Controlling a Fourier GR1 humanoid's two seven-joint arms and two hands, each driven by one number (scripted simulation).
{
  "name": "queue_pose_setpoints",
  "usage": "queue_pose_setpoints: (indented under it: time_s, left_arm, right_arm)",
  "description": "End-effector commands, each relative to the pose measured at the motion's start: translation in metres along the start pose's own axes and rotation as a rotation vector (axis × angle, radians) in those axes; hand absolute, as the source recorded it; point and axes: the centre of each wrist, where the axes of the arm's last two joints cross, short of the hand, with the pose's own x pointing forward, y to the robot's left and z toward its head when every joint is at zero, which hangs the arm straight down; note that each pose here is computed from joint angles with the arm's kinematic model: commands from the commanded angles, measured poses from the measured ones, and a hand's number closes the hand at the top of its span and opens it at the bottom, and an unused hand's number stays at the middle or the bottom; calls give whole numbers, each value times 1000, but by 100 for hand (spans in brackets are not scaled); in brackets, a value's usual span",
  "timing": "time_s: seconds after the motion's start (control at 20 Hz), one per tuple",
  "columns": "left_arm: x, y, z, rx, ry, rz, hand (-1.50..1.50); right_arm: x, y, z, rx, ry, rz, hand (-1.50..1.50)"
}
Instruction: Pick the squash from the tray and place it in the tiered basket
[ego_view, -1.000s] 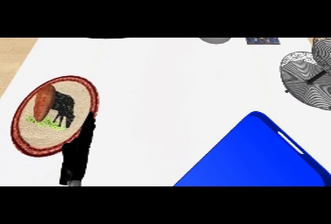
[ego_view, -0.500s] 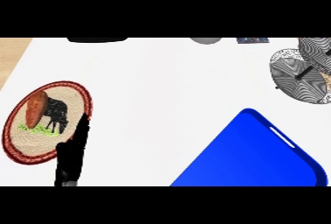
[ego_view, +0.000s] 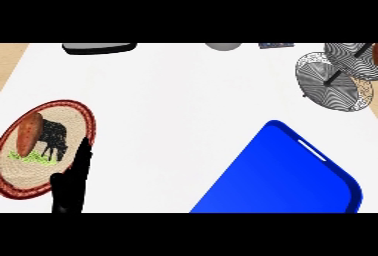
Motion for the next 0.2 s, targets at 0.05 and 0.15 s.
queue_pose_setpoints:
  time_s: [0.05,0.15]
  left_arm:
    - [-3,9,4,11,47,-8,0]
    - [-2,-2,5,0,37,-12,0]
  right_arm:
    - [-9,-85,2,46,-22,0,-150]
    - [-16,-112,11,71,-43,-14,-150]
